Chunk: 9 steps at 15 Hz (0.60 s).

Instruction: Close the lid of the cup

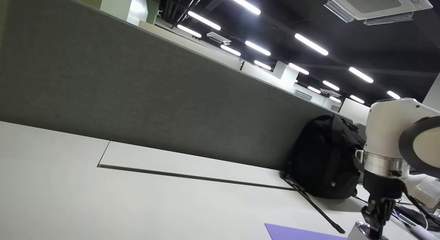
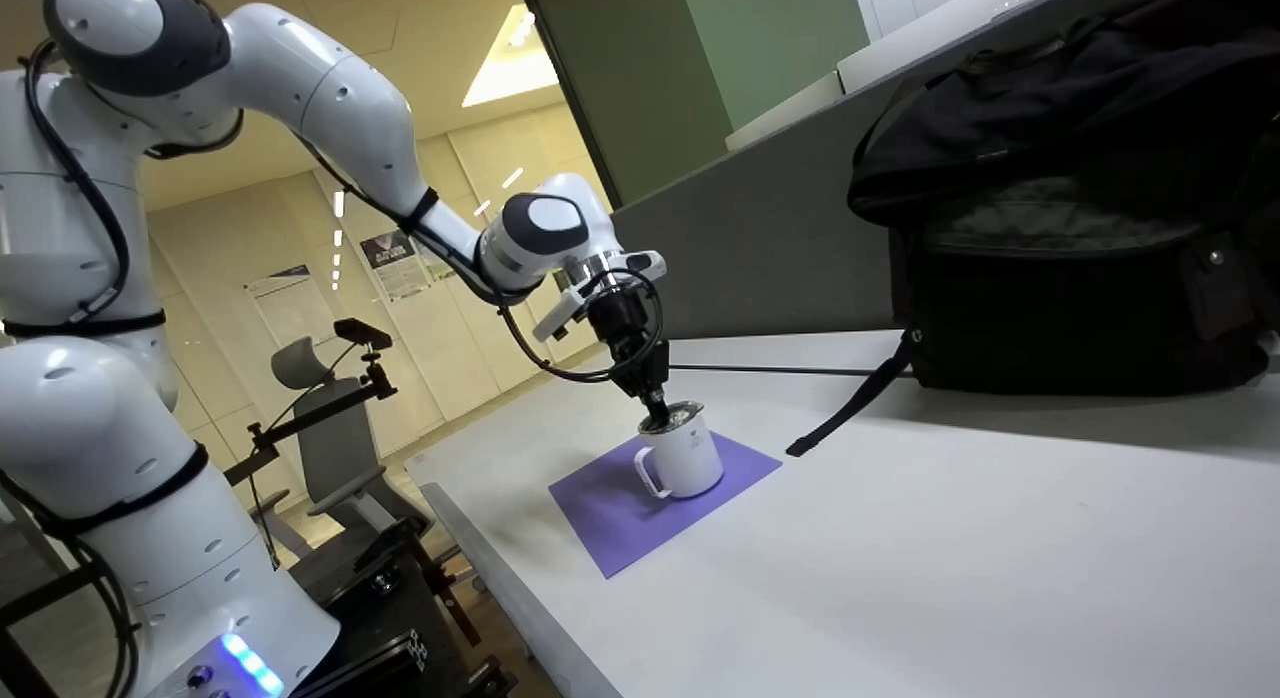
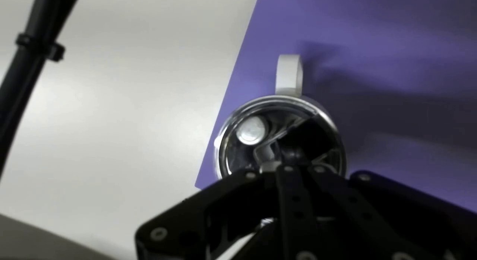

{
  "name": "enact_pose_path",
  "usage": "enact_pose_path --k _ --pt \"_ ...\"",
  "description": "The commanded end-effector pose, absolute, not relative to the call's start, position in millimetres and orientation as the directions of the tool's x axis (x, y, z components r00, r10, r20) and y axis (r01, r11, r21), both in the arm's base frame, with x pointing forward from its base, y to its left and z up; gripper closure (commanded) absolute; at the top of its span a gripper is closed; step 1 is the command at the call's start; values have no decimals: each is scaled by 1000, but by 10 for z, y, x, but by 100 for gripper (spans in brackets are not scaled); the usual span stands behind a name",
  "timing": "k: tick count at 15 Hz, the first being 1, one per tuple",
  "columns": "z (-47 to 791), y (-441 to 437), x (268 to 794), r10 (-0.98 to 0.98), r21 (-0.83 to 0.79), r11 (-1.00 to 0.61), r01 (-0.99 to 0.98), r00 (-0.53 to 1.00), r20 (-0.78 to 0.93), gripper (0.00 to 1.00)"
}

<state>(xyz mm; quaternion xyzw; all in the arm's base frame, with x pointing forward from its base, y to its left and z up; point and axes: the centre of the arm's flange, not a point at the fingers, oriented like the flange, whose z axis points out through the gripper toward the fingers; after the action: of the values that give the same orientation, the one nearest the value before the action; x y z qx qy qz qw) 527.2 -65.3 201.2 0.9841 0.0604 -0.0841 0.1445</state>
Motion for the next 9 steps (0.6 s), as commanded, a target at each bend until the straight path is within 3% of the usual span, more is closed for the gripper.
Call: enact_pose_path --k 1,5,6,7,9 --pt "2277 -836 5374 43 298 -951 84 989 -142 100" --pt "2724 -1001 5487 37 210 -976 50 997 -67 100" --pt "2811 -1029 5512 49 159 -985 59 997 -65 74" --pt "2884 -1047 5529 55 118 -991 63 996 -65 74" --pt "2991 -1064 5548 68 54 -996 71 996 -53 61"
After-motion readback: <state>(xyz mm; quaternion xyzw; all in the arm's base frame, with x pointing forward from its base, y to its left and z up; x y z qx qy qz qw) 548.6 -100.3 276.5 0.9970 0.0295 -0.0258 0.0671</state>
